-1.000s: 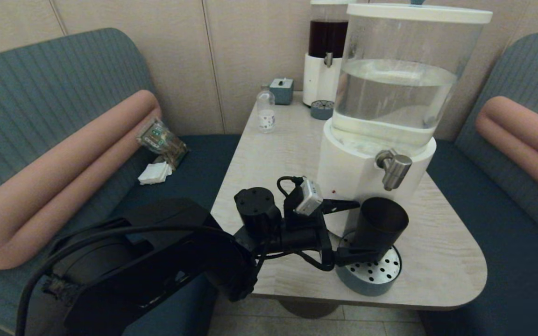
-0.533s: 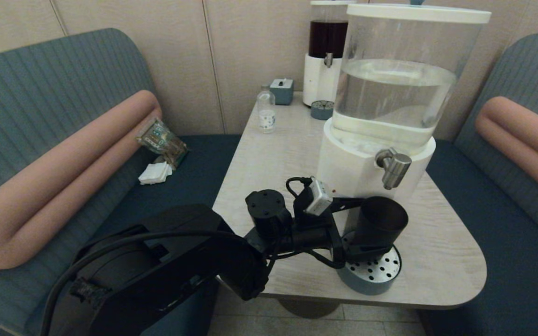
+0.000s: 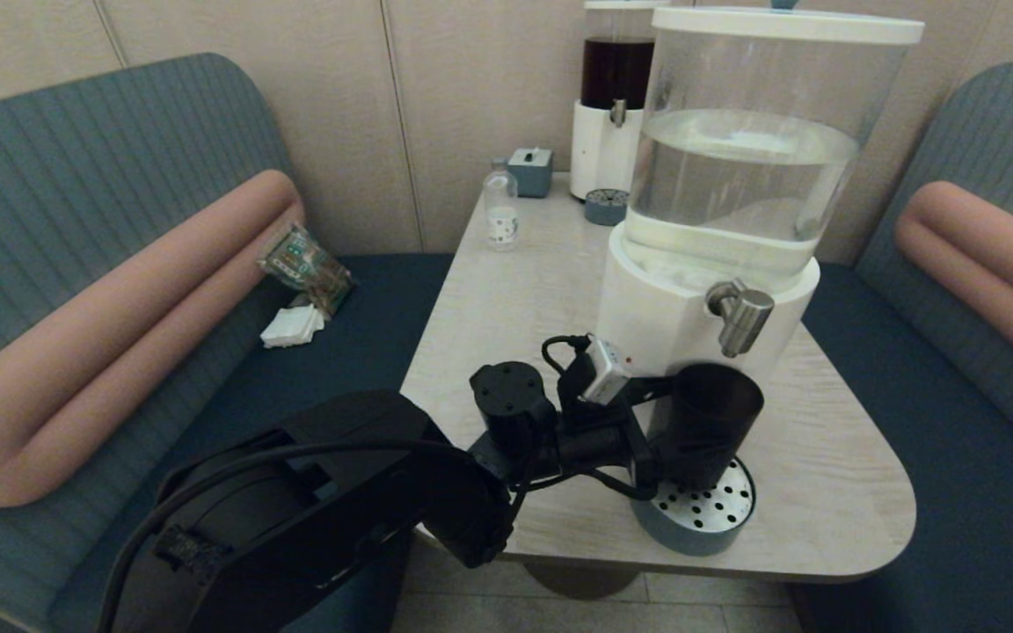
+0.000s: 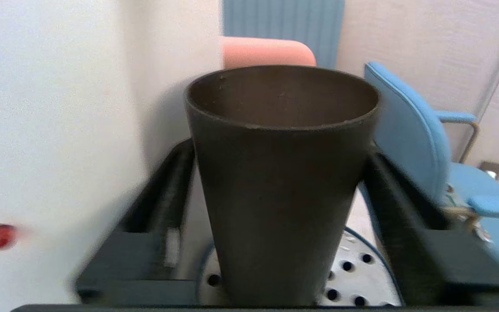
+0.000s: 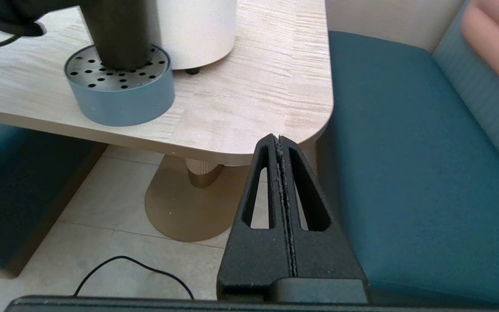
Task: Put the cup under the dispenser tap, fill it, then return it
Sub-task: Place the cup next to the water dispenser
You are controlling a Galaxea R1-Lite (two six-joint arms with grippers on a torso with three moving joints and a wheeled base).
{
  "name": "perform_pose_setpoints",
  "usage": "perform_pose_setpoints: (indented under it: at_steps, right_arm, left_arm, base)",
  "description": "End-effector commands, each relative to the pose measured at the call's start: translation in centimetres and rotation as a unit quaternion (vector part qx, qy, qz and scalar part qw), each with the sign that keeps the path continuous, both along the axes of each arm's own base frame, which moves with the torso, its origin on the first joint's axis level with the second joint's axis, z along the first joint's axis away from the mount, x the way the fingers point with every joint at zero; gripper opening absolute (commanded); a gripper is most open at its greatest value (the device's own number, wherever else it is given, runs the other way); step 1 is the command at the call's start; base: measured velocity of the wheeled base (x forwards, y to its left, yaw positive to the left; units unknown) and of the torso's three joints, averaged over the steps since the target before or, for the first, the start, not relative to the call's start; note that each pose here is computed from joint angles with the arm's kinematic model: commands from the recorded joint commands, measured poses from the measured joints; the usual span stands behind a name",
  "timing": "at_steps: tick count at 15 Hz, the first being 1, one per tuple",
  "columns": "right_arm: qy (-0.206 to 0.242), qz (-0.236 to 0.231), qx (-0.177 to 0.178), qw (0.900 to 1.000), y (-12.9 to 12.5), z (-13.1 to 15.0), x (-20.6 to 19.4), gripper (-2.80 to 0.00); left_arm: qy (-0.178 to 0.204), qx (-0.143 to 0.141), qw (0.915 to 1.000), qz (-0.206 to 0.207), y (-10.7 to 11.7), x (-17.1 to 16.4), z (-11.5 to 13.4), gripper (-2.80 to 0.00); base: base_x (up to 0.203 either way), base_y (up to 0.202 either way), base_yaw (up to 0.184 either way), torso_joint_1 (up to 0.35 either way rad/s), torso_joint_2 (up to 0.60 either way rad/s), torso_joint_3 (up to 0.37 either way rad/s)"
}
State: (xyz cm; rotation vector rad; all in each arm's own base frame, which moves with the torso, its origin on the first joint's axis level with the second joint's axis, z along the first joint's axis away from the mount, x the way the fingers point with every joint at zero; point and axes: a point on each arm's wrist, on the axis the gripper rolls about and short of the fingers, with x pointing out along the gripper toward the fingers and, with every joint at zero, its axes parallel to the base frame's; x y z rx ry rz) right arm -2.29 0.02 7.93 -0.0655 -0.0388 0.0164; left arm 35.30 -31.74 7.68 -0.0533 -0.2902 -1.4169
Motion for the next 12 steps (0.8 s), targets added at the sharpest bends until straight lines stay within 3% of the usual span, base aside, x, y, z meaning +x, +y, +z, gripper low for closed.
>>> perform_pose_setpoints:
  at_steps: [1,6,9,12]
  right_arm:
    - [0.006,0.0,0.0,1.0,0.0,-0.4,0.1,-2.8]
    - [0.006,0.0,0.0,1.0,0.0,-0.4,0.1,-2.8]
    - [0.006,0.0,0.0,1.0,0.0,-0.4,0.1,-2.8]
    - [0.006,0.0,0.0,1.0,0.0,-0.4,0.1,-2.8]
  left_arm:
    - [-0.007,-0.005,1.0,-0.005,-0.2,0.0,0.1,-2.8]
    - [-0.004,-0.002,1.0,-0.005,0.0,-0.3,0.1,-2.8]
    - [0.005,0.006,1.0,-0.006,1.0,-1.5,1.2,-2.8]
    - [-0.003,-0.005,1.0,-0.004,2.2,-2.6,2.8,-2.8]
  base:
    - [0.0,0.0,0.0,0.0,0.0,0.0]
    - [0.0,0.0,0.0,0.0,0.0,0.0]
    - [0.0,0.0,0.0,0.0,0.0,0.0]
    - [0.0,0.0,0.0,0.0,0.0,0.0]
